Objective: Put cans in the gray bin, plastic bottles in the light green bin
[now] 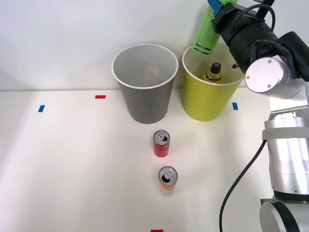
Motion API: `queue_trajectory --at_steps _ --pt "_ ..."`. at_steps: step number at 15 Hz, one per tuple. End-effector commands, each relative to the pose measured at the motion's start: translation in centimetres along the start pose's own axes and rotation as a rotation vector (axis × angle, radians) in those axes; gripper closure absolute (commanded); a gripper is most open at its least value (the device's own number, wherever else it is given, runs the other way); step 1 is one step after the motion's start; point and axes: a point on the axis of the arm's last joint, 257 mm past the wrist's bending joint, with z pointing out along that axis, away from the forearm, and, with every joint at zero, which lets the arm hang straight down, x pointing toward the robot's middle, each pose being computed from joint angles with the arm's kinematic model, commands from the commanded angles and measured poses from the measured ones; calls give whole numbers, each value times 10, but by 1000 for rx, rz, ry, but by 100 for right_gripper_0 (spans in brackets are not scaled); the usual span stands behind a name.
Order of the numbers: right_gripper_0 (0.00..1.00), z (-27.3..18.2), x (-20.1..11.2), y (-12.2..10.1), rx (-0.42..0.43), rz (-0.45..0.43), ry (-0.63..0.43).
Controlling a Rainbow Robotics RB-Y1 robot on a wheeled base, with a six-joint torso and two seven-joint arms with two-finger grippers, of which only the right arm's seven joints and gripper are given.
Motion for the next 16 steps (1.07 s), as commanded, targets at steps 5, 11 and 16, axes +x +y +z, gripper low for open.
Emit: queue_trajectory --at_steps 5,11,16 --pt "0 1 2 9 -15 50 -10" --pt "0 -5 6 10 -19 40 -17" --pt "0 -49 15 6 -19 -58 -13"
